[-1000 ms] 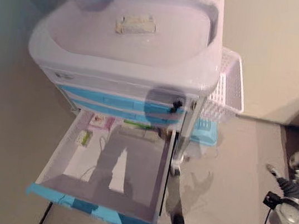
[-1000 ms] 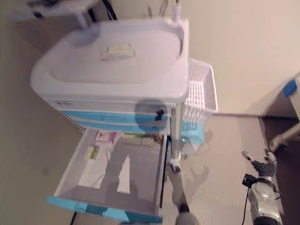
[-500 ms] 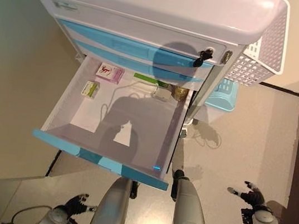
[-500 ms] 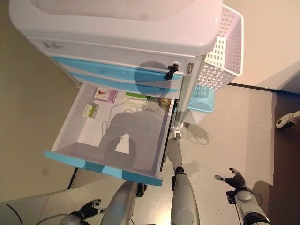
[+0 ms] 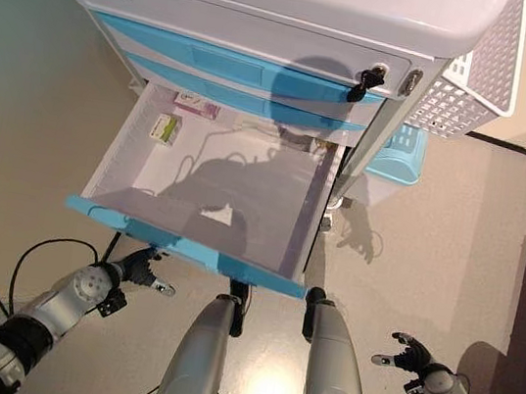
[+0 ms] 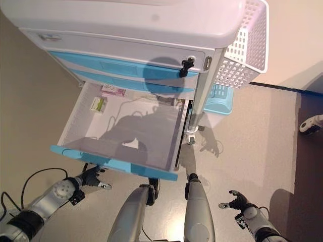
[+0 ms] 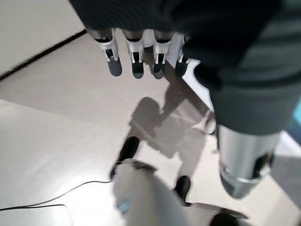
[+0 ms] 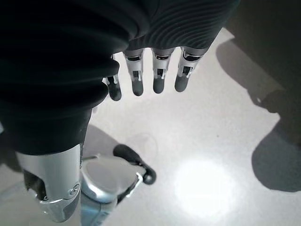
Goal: Open the drawer and pick up the medicine
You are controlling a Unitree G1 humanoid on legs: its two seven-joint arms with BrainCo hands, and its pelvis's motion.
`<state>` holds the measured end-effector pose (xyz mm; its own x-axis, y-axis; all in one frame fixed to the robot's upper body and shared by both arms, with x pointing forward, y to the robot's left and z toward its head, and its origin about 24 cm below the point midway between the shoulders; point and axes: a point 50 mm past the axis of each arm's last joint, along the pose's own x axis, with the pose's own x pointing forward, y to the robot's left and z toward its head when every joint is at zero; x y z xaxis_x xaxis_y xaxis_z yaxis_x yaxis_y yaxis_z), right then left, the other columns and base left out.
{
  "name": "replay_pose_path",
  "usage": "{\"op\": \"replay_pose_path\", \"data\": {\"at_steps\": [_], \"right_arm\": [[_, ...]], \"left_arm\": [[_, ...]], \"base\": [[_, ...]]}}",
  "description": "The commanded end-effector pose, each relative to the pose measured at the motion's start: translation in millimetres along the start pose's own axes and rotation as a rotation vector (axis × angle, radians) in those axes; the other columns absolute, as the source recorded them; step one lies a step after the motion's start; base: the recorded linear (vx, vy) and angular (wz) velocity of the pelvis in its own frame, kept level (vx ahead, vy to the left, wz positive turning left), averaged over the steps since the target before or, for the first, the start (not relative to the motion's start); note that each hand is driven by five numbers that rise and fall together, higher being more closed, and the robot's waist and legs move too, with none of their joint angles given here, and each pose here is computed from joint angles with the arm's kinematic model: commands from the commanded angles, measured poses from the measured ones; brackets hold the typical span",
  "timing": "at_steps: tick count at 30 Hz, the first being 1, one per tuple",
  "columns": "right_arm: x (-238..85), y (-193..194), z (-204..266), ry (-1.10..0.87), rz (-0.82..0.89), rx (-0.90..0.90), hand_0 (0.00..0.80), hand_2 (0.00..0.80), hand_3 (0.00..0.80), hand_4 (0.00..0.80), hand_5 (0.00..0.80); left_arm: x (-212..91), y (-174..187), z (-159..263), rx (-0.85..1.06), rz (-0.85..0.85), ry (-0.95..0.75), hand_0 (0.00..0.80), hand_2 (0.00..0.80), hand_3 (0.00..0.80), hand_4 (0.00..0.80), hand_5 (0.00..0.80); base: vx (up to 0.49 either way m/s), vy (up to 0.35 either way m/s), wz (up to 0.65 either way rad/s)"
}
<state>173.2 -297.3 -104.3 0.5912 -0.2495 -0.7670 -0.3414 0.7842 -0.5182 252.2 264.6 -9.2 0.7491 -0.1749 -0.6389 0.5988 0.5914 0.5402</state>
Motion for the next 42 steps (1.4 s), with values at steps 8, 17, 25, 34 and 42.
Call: {"op": "replay_pose_path", "data": {"at_steps": [8, 17, 25, 34, 42], "right_arm": [[-2.9, -1.8, -16.5, 0.055, 0.009, -0.026, 0.0, 0.0, 0.0, 0.0, 0.0], [-2.5, -7.8, -11.4, 0.028, -0.01, -0.035, 0.0, 0.0, 0.0, 0.0, 0.0], [-3.7, 4.1, -16.7, 0.042, 0.04, -0.064, 0.0, 0.0, 0.0, 0.0, 0.0], [-4.5, 17.6, -16.0, 0.03, 0.083, -0.063, 0.0, 0.0, 0.0, 0.0, 0.0], [-4.7, 24.8, -18.2, 0.042, 0.099, -0.066, 0.0, 0.0, 0.0, 0.0, 0.0]], "left_arm": [[13.5, 63.5, 8.0, -0.081, 0.255, 0.045, 0.0, 0.0, 0.0, 0.0, 0.0], [11.1, 95.1, -8.0, -0.177, 0.441, 0.191, 0.0, 0.0, 0.0, 0.0, 0.0], [-10.6, 148.0, 9.6, -0.207, 0.598, 0.152, 0.0, 0.0, 0.0, 0.0, 0.0], [-53.6, 209.3, 30.2, -0.173, 0.796, 0.122, 0.0, 0.0, 0.0, 0.0, 0.0], [-54.0, 213.2, 37.3, -0.165, 0.803, 0.105, 0.0, 0.0, 0.0, 0.0, 0.0]], "base": [[0.03, 0.058, -0.55], [0.0, 0.037, -0.32], [0.025, 0.024, -0.11], [0.011, 0.008, -0.03], [0.0, 0.0, 0.0]]}}
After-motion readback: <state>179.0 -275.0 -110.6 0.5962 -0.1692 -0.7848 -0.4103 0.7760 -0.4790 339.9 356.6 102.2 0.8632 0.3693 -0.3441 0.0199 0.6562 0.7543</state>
